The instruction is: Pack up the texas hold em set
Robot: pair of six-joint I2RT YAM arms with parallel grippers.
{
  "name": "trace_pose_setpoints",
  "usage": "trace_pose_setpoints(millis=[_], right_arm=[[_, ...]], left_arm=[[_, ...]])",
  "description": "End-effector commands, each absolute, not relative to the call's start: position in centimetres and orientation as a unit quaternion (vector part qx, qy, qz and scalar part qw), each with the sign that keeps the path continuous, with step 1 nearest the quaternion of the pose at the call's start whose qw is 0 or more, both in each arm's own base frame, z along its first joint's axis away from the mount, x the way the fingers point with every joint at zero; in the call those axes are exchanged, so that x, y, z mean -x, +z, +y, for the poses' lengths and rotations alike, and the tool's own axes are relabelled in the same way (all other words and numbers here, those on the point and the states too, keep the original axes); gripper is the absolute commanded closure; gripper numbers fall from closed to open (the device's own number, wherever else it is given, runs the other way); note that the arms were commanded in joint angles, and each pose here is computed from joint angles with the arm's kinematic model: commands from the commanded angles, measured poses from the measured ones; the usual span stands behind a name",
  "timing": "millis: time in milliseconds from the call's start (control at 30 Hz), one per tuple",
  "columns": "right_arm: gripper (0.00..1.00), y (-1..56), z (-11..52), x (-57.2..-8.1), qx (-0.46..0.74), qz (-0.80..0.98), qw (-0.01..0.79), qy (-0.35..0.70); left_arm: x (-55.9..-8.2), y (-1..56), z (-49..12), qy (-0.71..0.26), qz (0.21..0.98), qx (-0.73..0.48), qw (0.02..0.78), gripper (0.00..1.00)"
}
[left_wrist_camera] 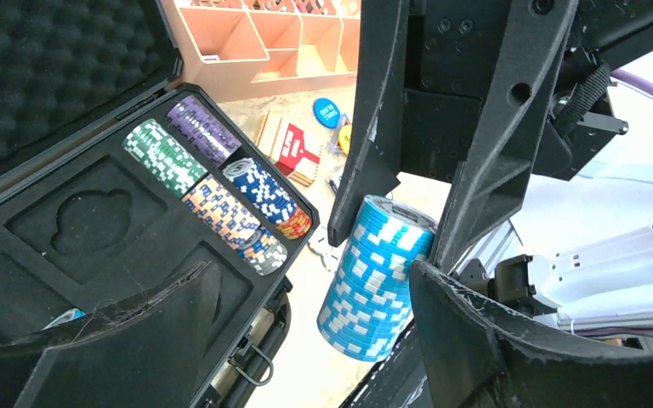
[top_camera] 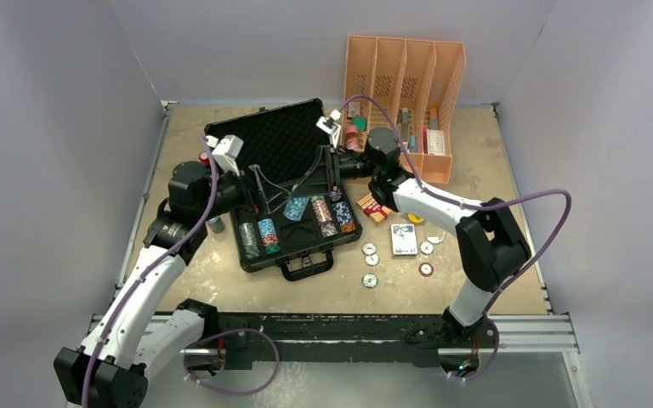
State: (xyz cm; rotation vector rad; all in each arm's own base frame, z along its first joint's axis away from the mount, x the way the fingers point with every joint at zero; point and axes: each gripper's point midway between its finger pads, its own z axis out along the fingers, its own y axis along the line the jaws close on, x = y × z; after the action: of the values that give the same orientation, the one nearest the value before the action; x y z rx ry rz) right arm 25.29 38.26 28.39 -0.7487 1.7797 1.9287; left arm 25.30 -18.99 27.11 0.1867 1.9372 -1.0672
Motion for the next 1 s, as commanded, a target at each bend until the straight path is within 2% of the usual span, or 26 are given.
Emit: trace_pose_setpoints(millis=[0, 133, 333, 467, 600, 767, 967], right_arm=[[1.0, 31.8, 37.9, -25.4, 0.281, 0.597, 0.248, 0.709], [1.0, 31.0, 38.1, -26.6, 0.259, 0.622, 0.259, 0.693], [1.0, 30.8, 38.3, -27.5, 0.247, 0.638, 0.262, 0.681], [1.0, 31.9, 38.4, -28.0, 0.239, 0.632, 0.281, 0.681], [1.0, 32.4, 38.2, -27.5, 0.245, 0.627, 0.283, 0.684], [1.0, 32.5, 38.1, -26.9, 0.251, 0.626, 0.273, 0.686], [1.0, 32.5, 38.2, -26.4, 0.258, 0.627, 0.26, 0.688]], left_arm=[[-23.5, 29.8, -19.7, -0.451, 0.75, -0.125, 0.467, 0.19], [-23.3, 29.9, -19.1, -0.436, 0.754, -0.121, 0.477, 0.19], [-21.6, 29.6, -20.7, -0.494, 0.737, -0.149, 0.436, 0.17], [-21.3, 29.8, -21.3, -0.51, 0.727, -0.161, 0.43, 0.06], [-22.0, 29.0, -21.3, -0.5, 0.738, -0.152, 0.426, 0.04], [-22.3, 28.9, -22.0, -0.517, 0.737, -0.146, 0.411, 0.2], [-22.5, 27.8, -22.4, -0.506, 0.75, -0.149, 0.399, 0.32]])
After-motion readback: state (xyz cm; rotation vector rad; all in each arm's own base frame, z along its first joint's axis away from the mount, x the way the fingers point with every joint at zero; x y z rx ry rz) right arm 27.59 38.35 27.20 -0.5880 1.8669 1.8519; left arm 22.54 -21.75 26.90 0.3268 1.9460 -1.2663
